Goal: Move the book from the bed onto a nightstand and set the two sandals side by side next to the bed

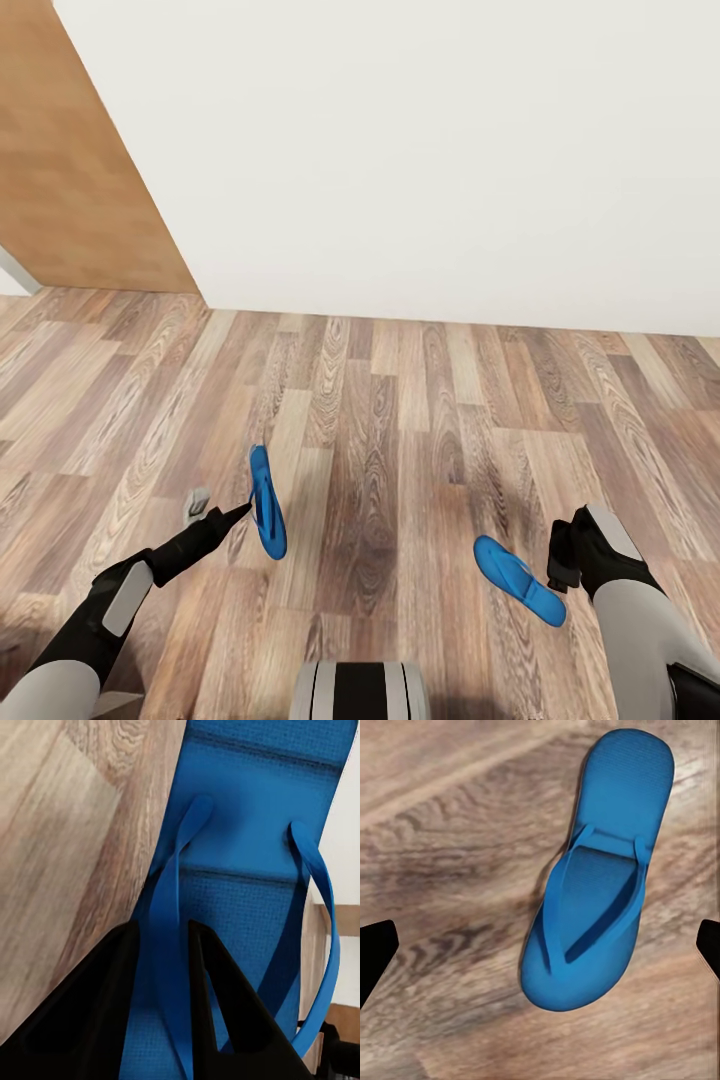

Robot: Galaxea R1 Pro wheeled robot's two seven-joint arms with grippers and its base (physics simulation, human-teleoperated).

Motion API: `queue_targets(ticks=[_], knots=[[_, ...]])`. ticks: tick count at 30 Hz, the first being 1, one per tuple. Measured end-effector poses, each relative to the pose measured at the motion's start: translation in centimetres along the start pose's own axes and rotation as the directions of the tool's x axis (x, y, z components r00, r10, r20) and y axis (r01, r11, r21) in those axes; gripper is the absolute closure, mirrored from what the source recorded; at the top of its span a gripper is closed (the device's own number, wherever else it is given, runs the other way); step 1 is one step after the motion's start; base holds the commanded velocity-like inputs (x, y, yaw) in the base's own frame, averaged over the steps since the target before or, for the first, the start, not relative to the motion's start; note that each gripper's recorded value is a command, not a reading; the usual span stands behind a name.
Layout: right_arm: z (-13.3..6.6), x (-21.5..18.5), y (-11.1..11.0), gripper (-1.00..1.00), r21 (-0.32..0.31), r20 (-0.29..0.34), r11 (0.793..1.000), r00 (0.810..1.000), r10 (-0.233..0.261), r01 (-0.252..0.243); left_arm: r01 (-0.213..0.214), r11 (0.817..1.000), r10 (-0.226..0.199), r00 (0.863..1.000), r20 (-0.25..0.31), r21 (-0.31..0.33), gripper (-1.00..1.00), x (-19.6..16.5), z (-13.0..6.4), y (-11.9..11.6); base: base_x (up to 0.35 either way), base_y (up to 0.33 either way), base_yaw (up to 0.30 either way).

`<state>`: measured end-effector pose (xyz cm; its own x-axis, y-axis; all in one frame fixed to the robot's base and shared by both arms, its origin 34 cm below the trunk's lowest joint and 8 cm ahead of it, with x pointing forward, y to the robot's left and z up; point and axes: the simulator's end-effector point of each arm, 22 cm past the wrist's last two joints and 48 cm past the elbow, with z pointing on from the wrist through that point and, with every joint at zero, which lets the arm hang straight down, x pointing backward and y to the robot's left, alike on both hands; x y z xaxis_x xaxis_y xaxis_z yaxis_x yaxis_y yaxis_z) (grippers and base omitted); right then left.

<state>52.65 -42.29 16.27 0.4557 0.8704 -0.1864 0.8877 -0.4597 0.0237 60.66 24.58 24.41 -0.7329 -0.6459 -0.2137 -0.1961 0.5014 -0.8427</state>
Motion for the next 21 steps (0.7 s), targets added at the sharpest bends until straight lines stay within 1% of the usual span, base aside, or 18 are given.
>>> queue_targets(ticks=[13, 21], knots=[[2.5, -0.4, -1.8, -1.0, 0.048, 0.024, 0.999, 1.0, -0.011, 0.01, 0.029, 0.999, -0.03, 0.999, -0.025, -0.034, 1.0, 1.6, 0.5, 2.7, 0.0, 0.0, 0.0], [2.6, -0.4, -1.8, -1.0, 0.047, 0.025, 0.999, 1.0, -0.012, 0.011, 0.033, 0.999, -0.034, 0.999, -0.023, -0.033, 1.0, 1.6, 0.5, 2.7, 0.0, 0.0, 0.0]])
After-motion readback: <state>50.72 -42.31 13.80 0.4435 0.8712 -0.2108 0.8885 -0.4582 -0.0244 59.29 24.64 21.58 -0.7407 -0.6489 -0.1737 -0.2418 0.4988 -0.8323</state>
